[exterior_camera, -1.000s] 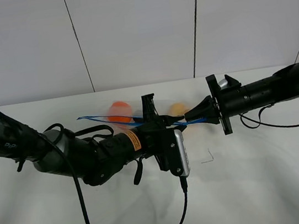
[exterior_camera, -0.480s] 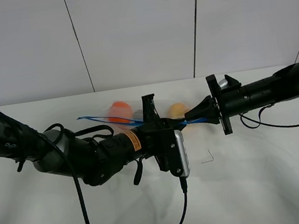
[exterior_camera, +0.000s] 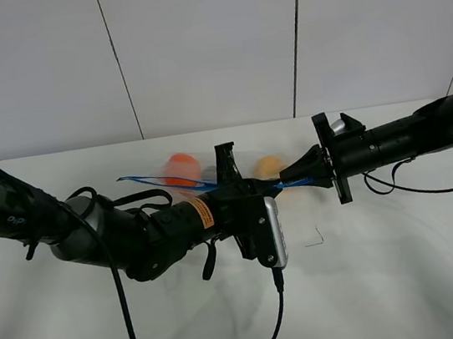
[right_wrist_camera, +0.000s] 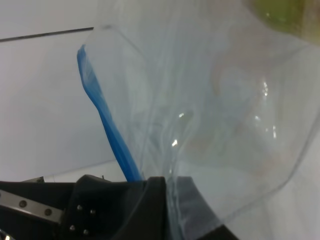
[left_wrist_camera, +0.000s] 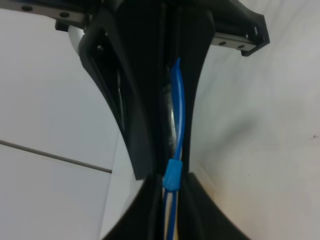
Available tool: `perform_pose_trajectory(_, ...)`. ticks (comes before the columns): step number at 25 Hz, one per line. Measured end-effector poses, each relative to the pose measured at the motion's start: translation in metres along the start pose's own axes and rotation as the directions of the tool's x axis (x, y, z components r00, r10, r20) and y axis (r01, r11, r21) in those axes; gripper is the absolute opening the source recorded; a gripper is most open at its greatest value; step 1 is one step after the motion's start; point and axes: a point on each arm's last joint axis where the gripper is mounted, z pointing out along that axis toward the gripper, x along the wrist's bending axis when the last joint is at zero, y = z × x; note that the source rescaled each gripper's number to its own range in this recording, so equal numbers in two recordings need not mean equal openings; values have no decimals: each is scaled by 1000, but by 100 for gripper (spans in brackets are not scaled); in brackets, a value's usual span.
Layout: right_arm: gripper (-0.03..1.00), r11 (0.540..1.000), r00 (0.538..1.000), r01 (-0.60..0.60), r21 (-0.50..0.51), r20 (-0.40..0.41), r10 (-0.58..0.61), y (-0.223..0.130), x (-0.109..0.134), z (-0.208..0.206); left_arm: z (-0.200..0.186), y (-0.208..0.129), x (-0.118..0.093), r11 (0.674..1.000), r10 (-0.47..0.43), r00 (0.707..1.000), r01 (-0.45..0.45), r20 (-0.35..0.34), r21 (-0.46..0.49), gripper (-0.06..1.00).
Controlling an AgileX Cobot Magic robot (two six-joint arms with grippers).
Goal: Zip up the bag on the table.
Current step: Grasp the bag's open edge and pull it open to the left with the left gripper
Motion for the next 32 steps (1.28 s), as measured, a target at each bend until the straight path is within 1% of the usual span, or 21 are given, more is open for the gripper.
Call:
perform_pose_trajectory(6, 0, 1000, 1000, 0, 0, 0, 0, 0, 0, 0, 0, 0, 0, 1000, 0, 1000, 0, 0, 0, 14)
perform_pose_trajectory(11, 0, 1000, 1000, 0, 0, 0, 0, 0, 0, 0, 0, 0, 0, 1000, 2, 1000, -2, 1, -1, 16)
perform_pose_trajectory(15, 0, 1000, 1000, 0, 0, 0, 0, 0, 0, 0, 0, 1, -2, 1000, 26, 999, -26, 20, -17, 16)
perform_pose_trajectory(17, 0, 1000, 1000, 0, 1, 1, 0, 0, 0, 0, 0, 2, -2, 999, 31, 999, -31, 26, -18, 14)
perform_pose_trajectory(20, 0, 1000, 1000, 1, 2, 2, -1, 0, 0, 0, 0, 1, -3, 999, 32, 999, -32, 30, -16, 0)
perform_pose_trajectory(27, 0, 1000, 1000, 1, 1, 3, -1, 0, 0, 0, 0, 0, -3, 999, 34, 999, -34, 34, -7, 0)
perform_pose_trajectory(32, 0, 1000, 1000, -7, -22, -2, 7, 2, 0, 0, -1, -11, 4, 998, 53, 999, -53, 2, 39, 0)
